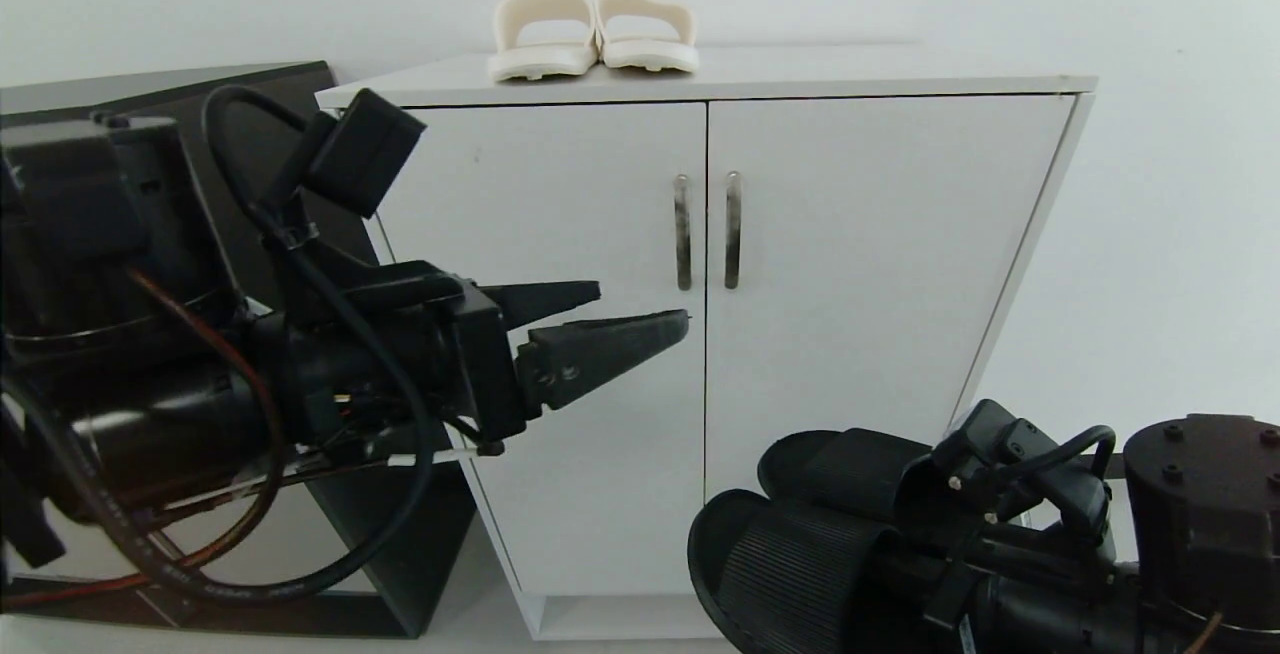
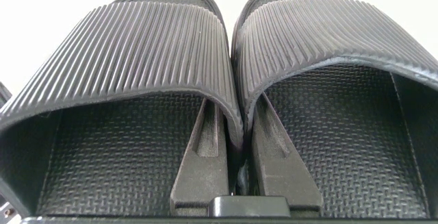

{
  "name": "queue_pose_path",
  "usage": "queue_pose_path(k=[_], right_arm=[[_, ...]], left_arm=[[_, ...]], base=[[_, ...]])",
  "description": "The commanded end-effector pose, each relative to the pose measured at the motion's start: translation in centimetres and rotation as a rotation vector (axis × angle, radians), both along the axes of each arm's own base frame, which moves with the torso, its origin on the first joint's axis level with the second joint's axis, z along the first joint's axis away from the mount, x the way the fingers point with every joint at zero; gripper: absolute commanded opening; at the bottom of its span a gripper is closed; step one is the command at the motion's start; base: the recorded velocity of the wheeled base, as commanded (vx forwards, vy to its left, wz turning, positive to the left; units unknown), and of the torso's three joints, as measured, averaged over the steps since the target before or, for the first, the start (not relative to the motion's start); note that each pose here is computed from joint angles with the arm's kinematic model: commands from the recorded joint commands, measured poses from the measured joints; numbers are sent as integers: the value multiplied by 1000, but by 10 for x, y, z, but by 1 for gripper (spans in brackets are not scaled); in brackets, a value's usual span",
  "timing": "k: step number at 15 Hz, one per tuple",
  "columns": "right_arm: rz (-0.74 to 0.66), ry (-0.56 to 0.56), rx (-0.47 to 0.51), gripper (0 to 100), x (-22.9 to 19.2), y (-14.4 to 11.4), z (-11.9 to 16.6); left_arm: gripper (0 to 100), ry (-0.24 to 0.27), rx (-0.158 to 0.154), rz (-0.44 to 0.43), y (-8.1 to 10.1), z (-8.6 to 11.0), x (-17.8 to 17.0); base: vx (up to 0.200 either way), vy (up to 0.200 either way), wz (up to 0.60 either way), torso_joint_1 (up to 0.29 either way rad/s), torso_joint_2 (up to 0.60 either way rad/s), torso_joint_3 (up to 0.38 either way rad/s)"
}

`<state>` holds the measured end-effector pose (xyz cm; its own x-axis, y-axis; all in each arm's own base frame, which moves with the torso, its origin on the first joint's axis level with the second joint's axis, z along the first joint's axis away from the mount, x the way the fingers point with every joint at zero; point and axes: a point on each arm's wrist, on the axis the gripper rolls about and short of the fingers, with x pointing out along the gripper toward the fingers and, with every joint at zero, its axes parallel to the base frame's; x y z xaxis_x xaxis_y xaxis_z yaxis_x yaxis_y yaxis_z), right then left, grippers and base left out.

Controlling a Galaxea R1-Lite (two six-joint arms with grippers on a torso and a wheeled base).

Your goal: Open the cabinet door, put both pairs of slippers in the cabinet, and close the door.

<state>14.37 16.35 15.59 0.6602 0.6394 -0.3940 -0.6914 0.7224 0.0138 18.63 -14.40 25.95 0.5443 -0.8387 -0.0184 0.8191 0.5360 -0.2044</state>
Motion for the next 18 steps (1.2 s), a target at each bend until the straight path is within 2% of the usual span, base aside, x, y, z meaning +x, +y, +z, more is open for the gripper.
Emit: queue_pose_path(k=[1,2,5,8,11,13,16,18], right_arm=[[2,5,-4,0,0,1,-2],[3,7,-9,0,0,1,-2],[3,5,-6,0,0,1,-2],[3,8,-10,0,0,1,-3],[3,6,-8,0,1,2,-2],[4,8,-12,0,2,3,-3],[0,9,-13,0,2,3,-3],[0,7,-11,0,2,3,-3]], left_arm=[[100,8,-15,-45,-23,7,13],[100,26,-21,-46,-29,12,21],[100,84,9,-86,-48,14,43],[100,96,15,-107,-70,8,72],[100,95,10,-118,-77,11,84],[100,112,18,-172,-77,12,83],[100,122,6,-132,-70,19,98],[100,125,10,-92,-72,15,104]], base=[[0,0,0,0,0,0],[0,0,0,0,0,0],[0,0,0,0,0,0],[0,0,0,0,0,0],[0,0,0,0,0,0],[0,0,0,0,0,0],[0,0,0,0,0,0],[0,0,0,0,0,0]])
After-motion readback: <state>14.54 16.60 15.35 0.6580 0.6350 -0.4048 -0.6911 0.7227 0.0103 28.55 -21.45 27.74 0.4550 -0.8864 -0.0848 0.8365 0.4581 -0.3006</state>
